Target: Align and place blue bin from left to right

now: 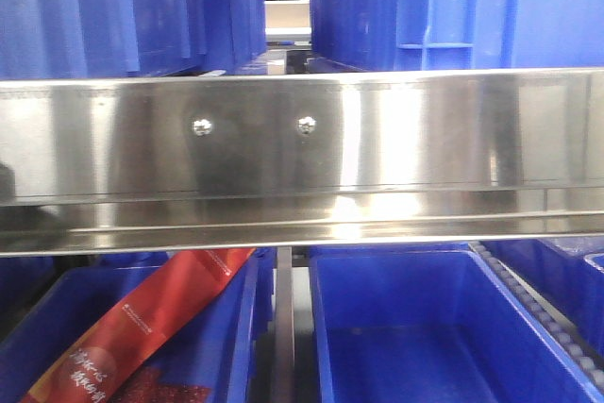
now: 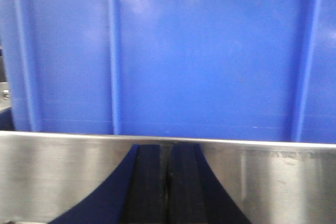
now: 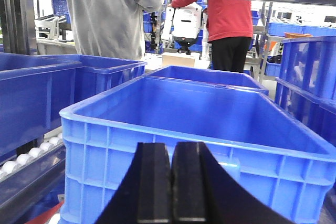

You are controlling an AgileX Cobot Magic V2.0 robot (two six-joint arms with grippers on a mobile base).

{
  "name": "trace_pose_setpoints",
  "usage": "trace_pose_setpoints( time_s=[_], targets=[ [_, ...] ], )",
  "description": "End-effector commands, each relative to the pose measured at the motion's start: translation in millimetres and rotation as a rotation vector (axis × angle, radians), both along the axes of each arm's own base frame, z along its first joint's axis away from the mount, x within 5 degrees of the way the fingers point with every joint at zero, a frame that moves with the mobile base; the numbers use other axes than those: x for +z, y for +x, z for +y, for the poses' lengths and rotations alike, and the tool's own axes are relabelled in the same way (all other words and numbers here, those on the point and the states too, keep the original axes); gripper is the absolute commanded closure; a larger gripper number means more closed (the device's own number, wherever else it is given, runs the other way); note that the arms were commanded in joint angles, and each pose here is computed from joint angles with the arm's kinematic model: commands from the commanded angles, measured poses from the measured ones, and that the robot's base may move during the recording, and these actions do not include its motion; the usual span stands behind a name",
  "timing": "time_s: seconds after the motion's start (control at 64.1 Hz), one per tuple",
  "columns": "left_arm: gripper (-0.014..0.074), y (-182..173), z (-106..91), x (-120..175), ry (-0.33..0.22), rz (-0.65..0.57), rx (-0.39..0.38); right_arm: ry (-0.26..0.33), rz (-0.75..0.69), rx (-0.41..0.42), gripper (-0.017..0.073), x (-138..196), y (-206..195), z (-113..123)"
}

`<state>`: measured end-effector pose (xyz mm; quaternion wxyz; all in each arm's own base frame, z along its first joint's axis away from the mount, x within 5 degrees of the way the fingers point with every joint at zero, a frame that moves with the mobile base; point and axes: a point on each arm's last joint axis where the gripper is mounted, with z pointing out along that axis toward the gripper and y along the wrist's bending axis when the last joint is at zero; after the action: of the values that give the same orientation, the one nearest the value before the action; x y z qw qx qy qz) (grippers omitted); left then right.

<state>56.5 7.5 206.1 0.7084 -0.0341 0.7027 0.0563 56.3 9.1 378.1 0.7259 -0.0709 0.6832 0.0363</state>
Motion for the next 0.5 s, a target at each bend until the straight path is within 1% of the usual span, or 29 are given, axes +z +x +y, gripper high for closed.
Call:
trace_pose_setpoints(
  time_s=[0.0, 0.484],
  targets=[
    [0.0580, -0.5, -0.7, 3.4, -0.004, -0.037, -0.010, 0.000, -0.033, -0.001, 0.0638, 2.5, -1.8, -0.3],
    [0.0580, -0.6, -0.8, 3.9, -0.003, -0.042, -0.011, 0.000, -0.033, -0.001, 0.0638, 2.5, -1.8, -0.3]
  ],
)
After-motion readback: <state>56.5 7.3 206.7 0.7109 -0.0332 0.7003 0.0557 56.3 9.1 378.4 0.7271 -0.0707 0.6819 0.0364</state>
